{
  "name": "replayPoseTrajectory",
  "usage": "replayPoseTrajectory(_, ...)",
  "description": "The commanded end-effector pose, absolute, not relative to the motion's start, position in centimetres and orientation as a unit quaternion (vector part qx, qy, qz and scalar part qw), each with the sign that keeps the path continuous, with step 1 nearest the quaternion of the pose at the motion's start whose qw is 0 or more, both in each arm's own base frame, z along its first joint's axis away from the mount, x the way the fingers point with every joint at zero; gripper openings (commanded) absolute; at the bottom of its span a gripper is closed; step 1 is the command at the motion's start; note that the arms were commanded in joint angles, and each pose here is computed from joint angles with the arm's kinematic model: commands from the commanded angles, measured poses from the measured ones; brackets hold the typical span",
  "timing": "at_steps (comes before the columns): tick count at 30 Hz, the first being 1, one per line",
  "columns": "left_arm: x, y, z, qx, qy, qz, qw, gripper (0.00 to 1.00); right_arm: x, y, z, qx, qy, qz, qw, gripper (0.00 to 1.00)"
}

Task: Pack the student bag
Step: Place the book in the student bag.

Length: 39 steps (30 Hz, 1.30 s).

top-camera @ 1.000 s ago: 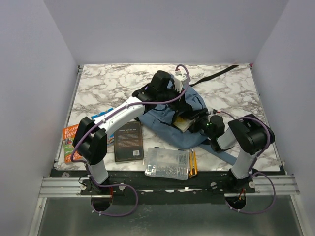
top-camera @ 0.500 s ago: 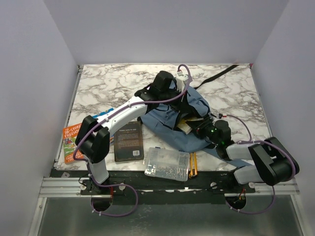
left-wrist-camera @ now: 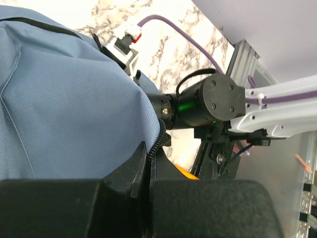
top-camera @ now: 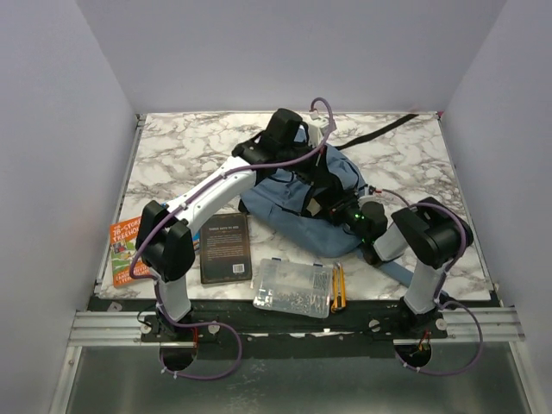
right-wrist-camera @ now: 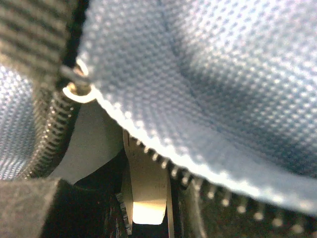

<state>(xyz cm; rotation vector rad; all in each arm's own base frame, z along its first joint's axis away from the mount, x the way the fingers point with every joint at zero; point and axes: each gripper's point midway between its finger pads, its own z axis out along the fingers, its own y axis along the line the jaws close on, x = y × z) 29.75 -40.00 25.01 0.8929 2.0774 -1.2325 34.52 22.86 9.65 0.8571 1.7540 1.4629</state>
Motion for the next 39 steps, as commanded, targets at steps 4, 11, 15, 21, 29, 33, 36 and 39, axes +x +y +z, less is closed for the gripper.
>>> replayPoseTrajectory(4, 30.8, -39.2, 27.2, 0.316, 0.766, -0.507, 0.236, 0.00, 38.1, 24.9, 12.2, 0.286, 0.665, 0.567, 0.392, 0.31)
replayPoseTrajectory(11, 31.7, -39.1, 25.9, 0.294, 0.786, -0.492, 0.233, 0.00, 35.0, 22.0, 10.0, 0.338, 0.744, 0.459, 0.349, 0.73)
replayPoseTrajectory(15, 31.5, -39.7, 25.1, 0.289, 0.787, -0.504, 0.207, 0.00, 33.5, 21.5, 11.1, 0.331, 0.748, 0.459, 0.347, 0.71)
replayPoseTrajectory(21, 30.4, -40.0, 26.1, 0.300, 0.778, -0.510, 0.210, 0.00, 33.8, 21.5, 10.8, 0.310, 0.742, 0.462, 0.374, 0.35)
replayPoseTrajectory(29, 30.5, -39.7, 27.6, 0.291, 0.766, -0.534, 0.206, 0.00, 37.5, 25.2, 13.9, 0.245, 0.624, 0.591, 0.448, 0.00)
replayPoseTrajectory(33, 30.5, -39.3, 28.2, 0.300, 0.758, -0.540, 0.209, 0.00, 38.7, 26.5, 12.9, 0.227, 0.621, 0.602, 0.448, 0.00)
replayPoseTrajectory(36, 30.5, -39.5, 27.6, 0.299, 0.761, -0.538, 0.204, 0.00, 38.7, 26.1, 10.2, 0.251, 0.658, 0.564, 0.431, 0.11)
replayPoseTrajectory(39, 31.0, -39.4, 26.7, 0.294, 0.770, -0.527, 0.209, 0.00, 37.5, 24.9, 8.5, 0.280, 0.697, 0.519, 0.409, 0.32)
